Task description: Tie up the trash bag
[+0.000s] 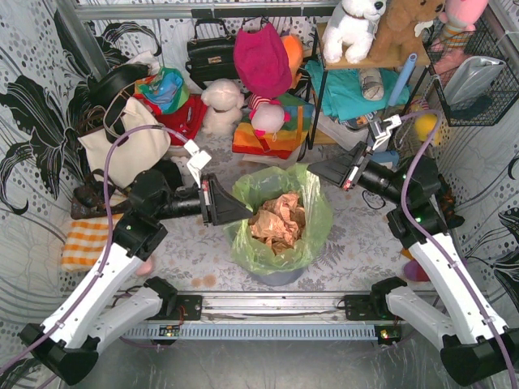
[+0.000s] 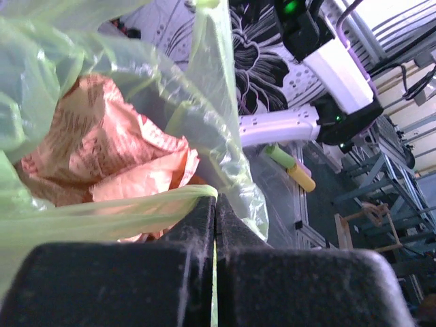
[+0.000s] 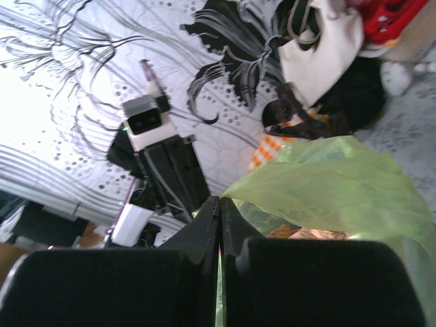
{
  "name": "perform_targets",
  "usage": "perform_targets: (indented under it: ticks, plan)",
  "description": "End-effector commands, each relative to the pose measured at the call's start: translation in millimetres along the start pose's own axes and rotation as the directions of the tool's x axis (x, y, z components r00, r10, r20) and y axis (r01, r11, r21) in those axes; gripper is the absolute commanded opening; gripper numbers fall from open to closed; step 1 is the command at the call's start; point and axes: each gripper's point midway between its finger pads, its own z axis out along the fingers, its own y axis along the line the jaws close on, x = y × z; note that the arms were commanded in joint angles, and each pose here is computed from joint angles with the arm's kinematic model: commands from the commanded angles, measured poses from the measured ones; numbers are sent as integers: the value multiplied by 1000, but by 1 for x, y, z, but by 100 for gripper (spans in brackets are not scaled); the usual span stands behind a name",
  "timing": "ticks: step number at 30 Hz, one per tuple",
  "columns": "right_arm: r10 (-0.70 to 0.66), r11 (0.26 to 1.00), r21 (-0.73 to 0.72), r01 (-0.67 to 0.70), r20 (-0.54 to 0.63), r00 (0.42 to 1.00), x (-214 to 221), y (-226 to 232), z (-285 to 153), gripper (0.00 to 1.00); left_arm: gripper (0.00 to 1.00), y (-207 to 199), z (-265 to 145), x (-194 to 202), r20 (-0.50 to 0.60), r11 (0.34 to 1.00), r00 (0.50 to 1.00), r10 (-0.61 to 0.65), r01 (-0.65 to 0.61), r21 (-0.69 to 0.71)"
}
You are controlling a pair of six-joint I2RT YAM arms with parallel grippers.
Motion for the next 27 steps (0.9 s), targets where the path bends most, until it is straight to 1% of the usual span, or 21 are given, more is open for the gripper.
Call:
perform_targets:
  ticks: [1,4,8,11,13,14,15,16,18,19,22,27]
  plan:
    - [-94,987,139,84,64,994,-11,-19,-5,0,0,-27,5,-50,192,993,978,82,-97,72]
    - [-115,978,183,99,79,990,-14,-27,-7,0,0,-37,5,-58,235,985,969,82,-114,126]
    - [-141,969,218,116,102,985,-18,-32,-10,0,0,-48,0,-69,300,976,947,113,-163,148]
    - [-168,963,230,137,123,978,-23,-30,-12,0,0,-50,-3,-81,368,975,920,131,-188,121]
    - [-195,958,239,156,149,969,-27,-27,-16,0,0,-39,-4,-93,420,985,898,133,-168,48]
    - [-206,955,248,163,160,965,-29,-27,-18,0,0,-30,-6,-101,448,990,884,135,-143,-15]
    - [-221,950,261,171,176,959,-32,-27,-20,0,0,-10,-10,-112,487,989,863,131,-78,-128]
    - [-231,943,285,171,194,953,-36,-30,-22,0,0,15,-21,-126,560,967,819,128,22,-253]
    - [-240,930,330,160,215,947,-42,-36,-26,0,0,48,-38,-131,625,910,772,113,172,-377]
    - [-237,925,348,152,215,947,-43,-40,-25,0,0,60,-45,-130,640,878,760,115,224,-424]
    - [-218,913,387,127,202,955,-43,-56,-21,0,0,83,-54,-119,646,819,756,107,302,-489]
    - [-161,906,420,62,205,965,-44,-85,-8,0,0,109,-54,-107,660,772,748,70,378,-510]
